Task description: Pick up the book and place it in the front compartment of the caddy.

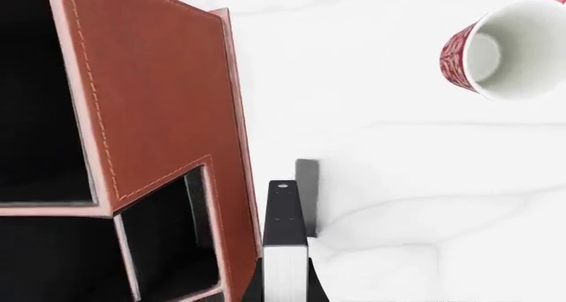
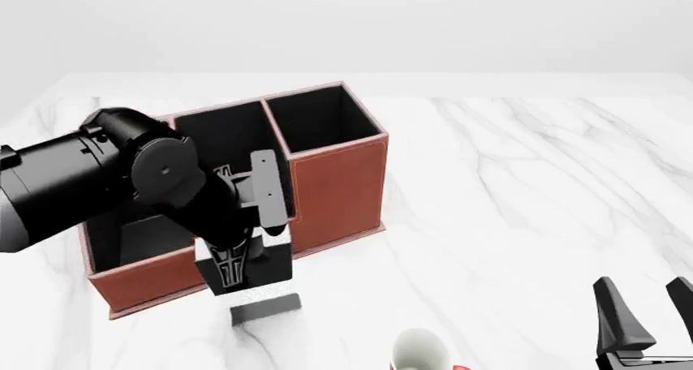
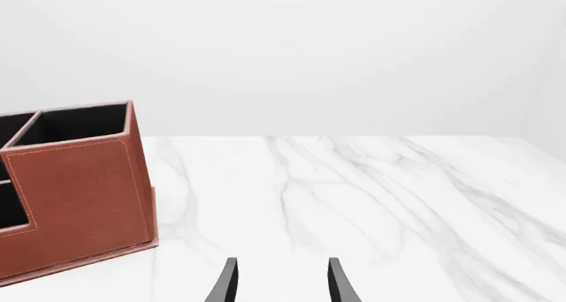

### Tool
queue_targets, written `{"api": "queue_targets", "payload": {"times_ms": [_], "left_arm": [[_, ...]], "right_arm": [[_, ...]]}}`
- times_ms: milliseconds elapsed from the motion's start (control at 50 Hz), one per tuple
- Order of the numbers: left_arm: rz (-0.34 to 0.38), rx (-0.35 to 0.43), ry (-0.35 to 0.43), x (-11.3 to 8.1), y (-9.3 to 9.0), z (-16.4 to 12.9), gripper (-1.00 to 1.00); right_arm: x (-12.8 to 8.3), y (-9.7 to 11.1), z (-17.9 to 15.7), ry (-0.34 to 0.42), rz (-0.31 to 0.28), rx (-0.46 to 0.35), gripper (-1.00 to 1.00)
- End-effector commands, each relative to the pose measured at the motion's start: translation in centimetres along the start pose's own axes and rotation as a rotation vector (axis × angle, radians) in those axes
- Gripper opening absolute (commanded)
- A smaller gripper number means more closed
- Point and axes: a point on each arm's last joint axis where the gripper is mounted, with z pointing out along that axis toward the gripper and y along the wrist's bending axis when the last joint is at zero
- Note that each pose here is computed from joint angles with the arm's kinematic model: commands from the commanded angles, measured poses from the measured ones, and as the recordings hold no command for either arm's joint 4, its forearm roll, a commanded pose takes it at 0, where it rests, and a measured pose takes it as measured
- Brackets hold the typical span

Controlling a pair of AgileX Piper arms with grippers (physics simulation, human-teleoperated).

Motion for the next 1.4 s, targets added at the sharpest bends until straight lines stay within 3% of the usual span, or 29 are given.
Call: {"api": "queue_targets", "payload": {"times_ms": [20,100,180,300,460,640,860,1100,1400], "left_arm": [[0.011,-0.056,-0.018,0.1,2.3,-2.2,-1.00],[0.012,-0.070,-0.017,0.3,3.1,-2.8,-1.00],[0.010,-0.127,-0.033,0.6,5.2,-5.0,-1.00],[0.010,-0.145,-0.038,0.3,6.1,-5.7,-1.00],[-0.004,-0.170,-0.065,-1.2,7.5,-6.8,-1.00],[-0.003,-0.187,-0.079,-2.1,8.7,-7.1,-1.00],[-0.018,-0.210,-0.049,-0.8,10.9,-6.7,-1.00],[-0.054,-0.251,-0.070,-1.3,12.8,-7.1,-1.00],[-0.054,-0.259,-0.055,-0.7,13.9,-5.8,-1.00]], "right_arm": [[0.0,0.0,0.0,0.000,0.000,-0.001,1.00],[0.0,0.0,0.0,0.000,-0.001,-0.001,1.00],[0.0,0.0,0.0,0.000,0.000,-0.001,1.00],[0.0,0.0,0.0,0.000,0.000,-0.001,1.00],[0.0,0.0,0.0,0.000,-0.001,-0.001,1.00],[0.0,0.0,0.0,0.000,-0.001,-0.001,1.00],[0.0,0.0,0.0,0.000,0.000,-0.001,1.00],[0.0,0.0,0.0,0.000,-0.001,-0.001,1.00],[0.0,0.0,0.0,0.000,-0.001,-0.001,1.00]]}}
